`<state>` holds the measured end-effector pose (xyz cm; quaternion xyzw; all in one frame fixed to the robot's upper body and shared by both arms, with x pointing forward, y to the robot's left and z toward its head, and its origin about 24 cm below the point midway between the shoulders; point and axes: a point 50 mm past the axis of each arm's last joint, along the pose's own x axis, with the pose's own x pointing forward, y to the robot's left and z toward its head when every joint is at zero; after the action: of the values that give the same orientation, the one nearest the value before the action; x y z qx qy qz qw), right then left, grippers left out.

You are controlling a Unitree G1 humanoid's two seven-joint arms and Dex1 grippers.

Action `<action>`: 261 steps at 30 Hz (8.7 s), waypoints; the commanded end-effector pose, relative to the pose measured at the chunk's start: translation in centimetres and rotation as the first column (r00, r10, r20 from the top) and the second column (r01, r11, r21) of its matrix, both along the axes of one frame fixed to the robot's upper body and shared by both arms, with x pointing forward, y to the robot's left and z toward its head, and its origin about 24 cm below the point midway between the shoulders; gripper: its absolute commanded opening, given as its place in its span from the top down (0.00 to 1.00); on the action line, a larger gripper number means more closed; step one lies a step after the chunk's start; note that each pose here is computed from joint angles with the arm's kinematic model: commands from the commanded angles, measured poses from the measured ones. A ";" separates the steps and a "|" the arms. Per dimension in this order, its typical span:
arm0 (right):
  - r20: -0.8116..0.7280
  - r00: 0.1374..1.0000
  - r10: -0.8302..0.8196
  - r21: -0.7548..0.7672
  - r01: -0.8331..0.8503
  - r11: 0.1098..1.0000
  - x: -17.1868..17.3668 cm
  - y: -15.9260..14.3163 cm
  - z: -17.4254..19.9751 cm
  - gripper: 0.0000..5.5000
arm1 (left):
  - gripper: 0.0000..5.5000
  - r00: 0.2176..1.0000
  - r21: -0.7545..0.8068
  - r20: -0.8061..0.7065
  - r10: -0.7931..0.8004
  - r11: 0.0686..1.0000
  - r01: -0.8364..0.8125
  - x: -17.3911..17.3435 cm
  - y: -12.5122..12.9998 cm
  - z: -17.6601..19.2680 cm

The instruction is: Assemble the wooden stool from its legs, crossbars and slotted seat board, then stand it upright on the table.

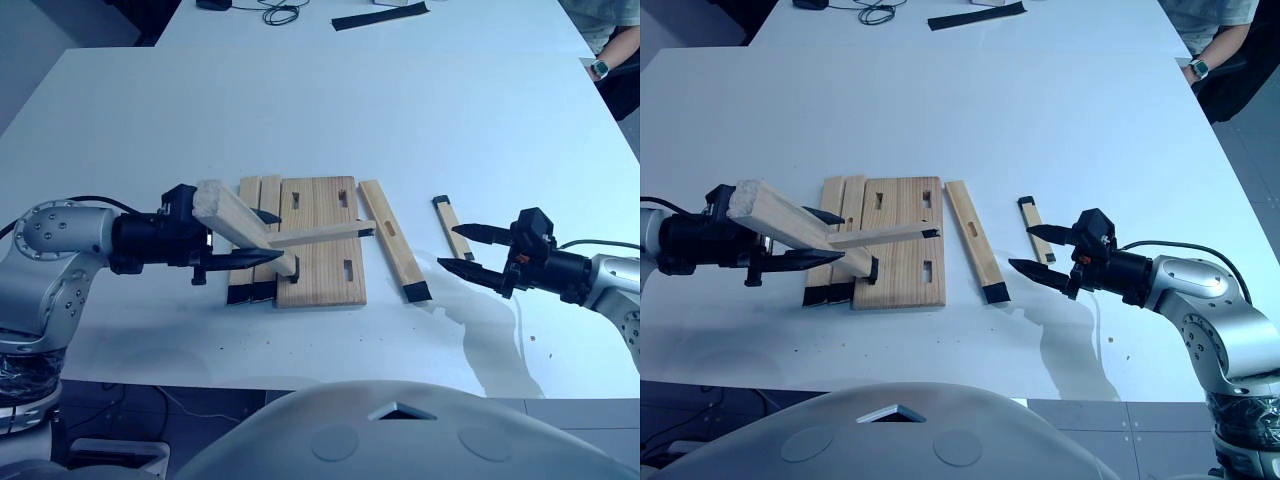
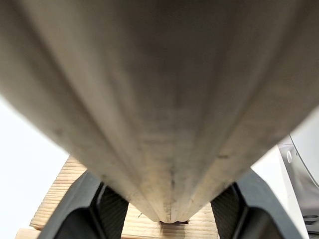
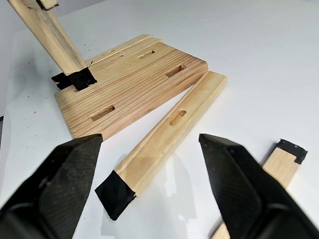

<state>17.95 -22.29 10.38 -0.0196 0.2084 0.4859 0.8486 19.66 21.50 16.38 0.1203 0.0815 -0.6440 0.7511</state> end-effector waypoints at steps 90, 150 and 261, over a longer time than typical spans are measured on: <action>0.017 0.994 0.105 -0.038 -0.104 0.994 1.1 1.2 0.6 0.35 | 0.54 0.963 0.236 -0.263 0.066 0.972 -0.002 0.4 0.3 -8.9; 0.015 0.995 -0.098 -0.039 0.099 0.994 -2.6 0.7 -0.9 0.35 | 0.37 0.550 0.523 -0.129 0.825 0.528 -0.669 -1.2 6.0 -9.0; 0.289 0.898 0.331 0.420 -0.430 0.799 9.2 7.3 12.9 0.57 | 0.63 0.977 -0.387 -0.119 -0.177 0.914 0.118 8.6 -10.2 3.8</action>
<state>27.42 -15.24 22.69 0.1101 -0.0061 0.6679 0.7361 28.28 11.11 20.19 -0.0817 -0.0031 -0.7108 0.6987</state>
